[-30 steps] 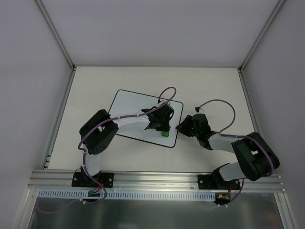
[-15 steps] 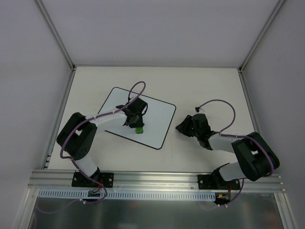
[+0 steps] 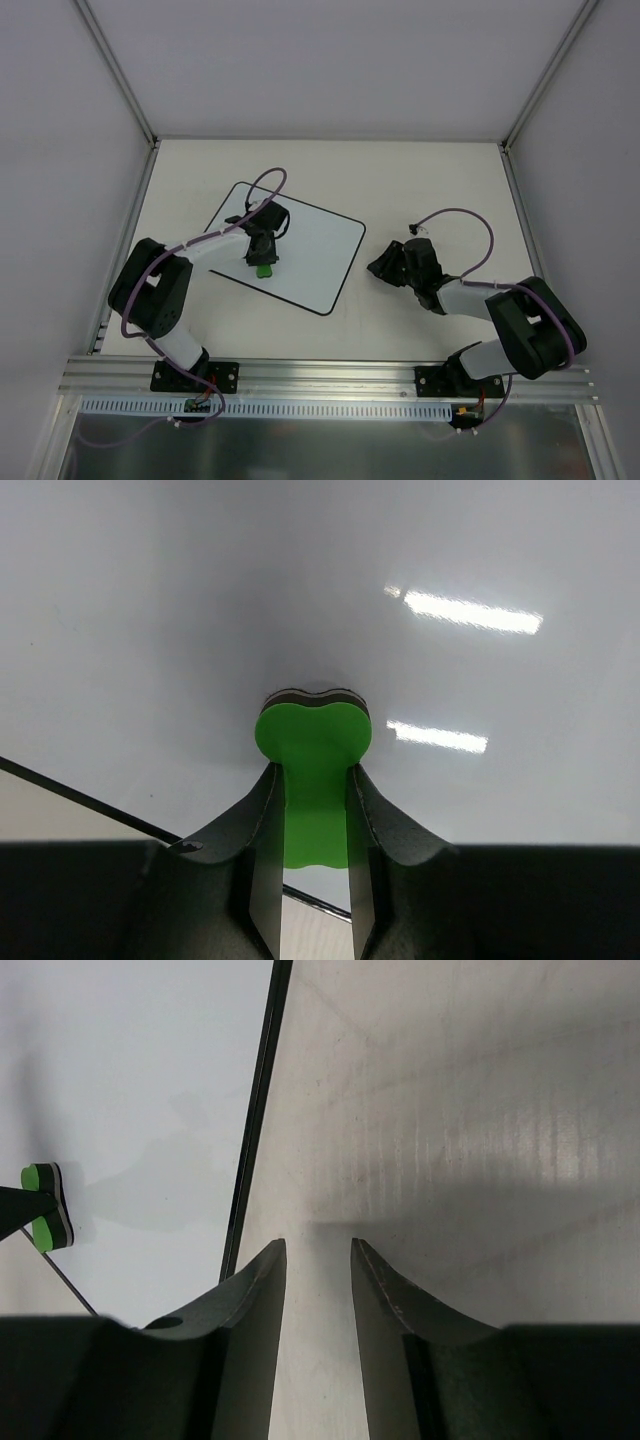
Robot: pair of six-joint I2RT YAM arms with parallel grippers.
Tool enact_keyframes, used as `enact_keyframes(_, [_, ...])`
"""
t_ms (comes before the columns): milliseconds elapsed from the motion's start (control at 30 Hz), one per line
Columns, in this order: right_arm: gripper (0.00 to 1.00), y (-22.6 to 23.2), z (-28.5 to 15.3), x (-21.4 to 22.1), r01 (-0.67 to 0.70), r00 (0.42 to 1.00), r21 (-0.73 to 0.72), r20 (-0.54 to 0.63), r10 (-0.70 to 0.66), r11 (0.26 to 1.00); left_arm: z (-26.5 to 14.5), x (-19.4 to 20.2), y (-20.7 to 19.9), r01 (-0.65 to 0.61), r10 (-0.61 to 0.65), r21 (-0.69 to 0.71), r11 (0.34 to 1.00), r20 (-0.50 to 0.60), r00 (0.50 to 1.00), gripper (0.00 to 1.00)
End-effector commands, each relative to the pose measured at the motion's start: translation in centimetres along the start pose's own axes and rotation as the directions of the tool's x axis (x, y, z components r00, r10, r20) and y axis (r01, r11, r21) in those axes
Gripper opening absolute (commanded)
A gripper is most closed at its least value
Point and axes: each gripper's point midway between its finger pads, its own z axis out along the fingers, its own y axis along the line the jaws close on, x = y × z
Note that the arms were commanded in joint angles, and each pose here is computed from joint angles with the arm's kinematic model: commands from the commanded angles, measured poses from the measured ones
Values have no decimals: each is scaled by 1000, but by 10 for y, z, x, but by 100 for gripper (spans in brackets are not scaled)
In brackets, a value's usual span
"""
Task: Erase the whiteboard
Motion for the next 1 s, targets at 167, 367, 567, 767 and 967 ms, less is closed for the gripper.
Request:
enact_keyframes(167, [39, -63, -17, 79, 70, 966, 223, -258, -10, 972, 16, 22, 11, -36, 32, -42, 998, -101, 994, 0])
enact_keyframes(367, [46, -52, -8, 83, 68, 965, 198, -261, -14, 978, 15, 68, -45, -106, 120, 79, 991, -193, 974, 0])
enact_keyframes(567, [54, -42, 1, 89, 38, 963, 178, -271, 11, 983, 3, 97, -117, -148, 198, 214, 966, -239, 951, 0])
enact_keyframes(767, [54, -53, 4, 97, 30, 959, 208, -282, 31, 978, -23, 97, -166, -163, 241, 333, 929, -208, 948, 0])
enact_keyframes(967, [54, -63, 0, 101, 32, 960, 234, -279, 36, 972, -57, 60, -178, -166, 212, 380, 910, -81, 974, 0])
